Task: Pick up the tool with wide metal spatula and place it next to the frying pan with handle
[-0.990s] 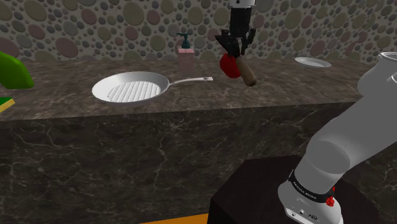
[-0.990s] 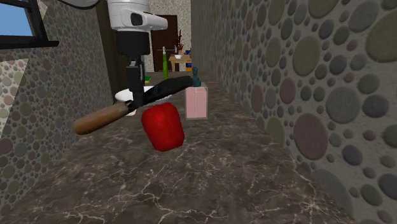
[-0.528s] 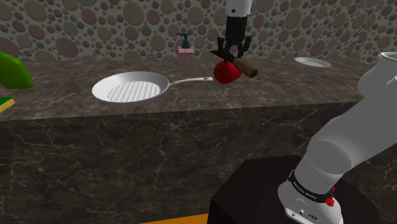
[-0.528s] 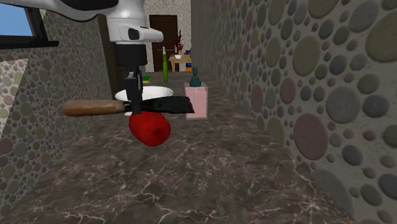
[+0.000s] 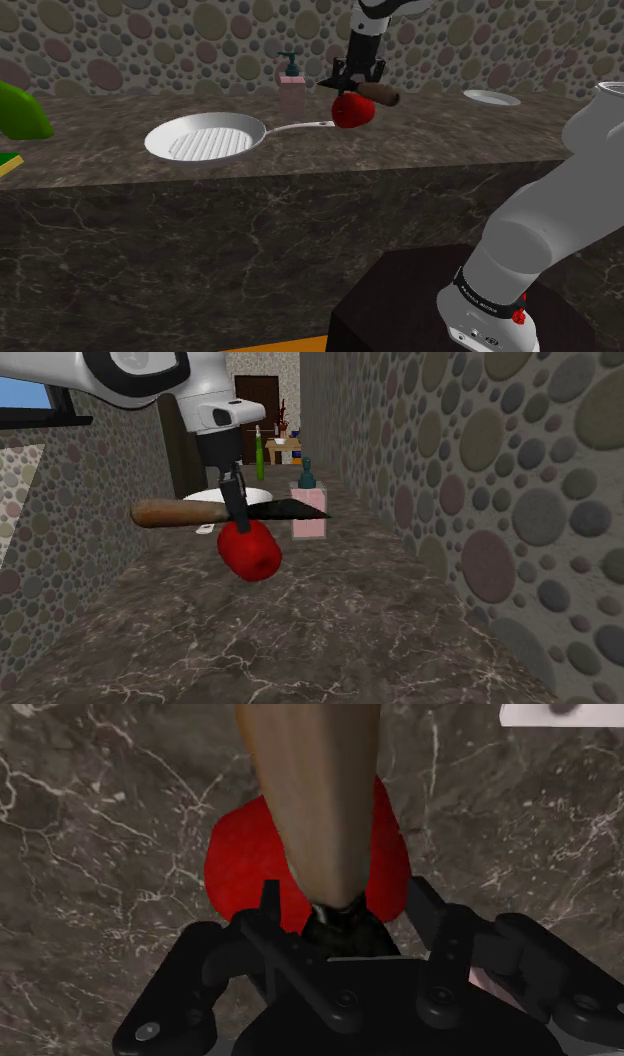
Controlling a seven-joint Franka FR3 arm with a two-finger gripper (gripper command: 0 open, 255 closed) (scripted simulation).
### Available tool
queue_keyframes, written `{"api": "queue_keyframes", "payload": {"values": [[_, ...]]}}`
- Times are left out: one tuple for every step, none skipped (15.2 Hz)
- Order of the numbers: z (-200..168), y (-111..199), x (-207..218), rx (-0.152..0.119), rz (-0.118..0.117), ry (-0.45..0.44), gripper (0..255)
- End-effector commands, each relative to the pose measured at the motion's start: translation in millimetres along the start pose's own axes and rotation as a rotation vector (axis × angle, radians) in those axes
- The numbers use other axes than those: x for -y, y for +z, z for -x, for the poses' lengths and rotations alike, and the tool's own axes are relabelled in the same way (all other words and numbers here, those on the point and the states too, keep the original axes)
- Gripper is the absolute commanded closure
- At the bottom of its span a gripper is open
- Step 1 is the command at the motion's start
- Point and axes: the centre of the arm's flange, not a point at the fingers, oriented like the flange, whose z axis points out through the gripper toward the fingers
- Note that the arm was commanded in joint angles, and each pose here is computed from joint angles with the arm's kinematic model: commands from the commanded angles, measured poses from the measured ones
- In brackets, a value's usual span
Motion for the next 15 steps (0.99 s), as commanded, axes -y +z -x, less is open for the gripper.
{"api": "queue_keyframes", "payload": {"values": [[24, 39, -7, 0.196, 0.062, 0.0, 255], [25, 44, -7, 0.196, 0.062, 0.0, 255], [26, 49, -7, 0.196, 0.062, 0.0, 255], [27, 54, -7, 0.196, 0.062, 0.0, 255], [28, 59, -8, 0.196, 0.062, 0.0, 255], [29, 64, -8, 0.196, 0.062, 0.0, 255], [30, 69, -8, 0.196, 0.062, 0.0, 255], [30, 69, -8, 0.196, 0.062, 0.0, 255], [30, 69, -8, 0.196, 0.062, 0.0, 255], [30, 69, -8, 0.196, 0.062, 0.0, 255], [30, 69, -8, 0.196, 0.062, 0.0, 255], [30, 69, -8, 0.196, 0.062, 0.0, 255], [30, 69, -8, 0.196, 0.062, 0.0, 255], [30, 69, -8, 0.196, 0.062, 0.0, 255], [30, 69, -8, 0.196, 0.062, 0.0, 255]]}}
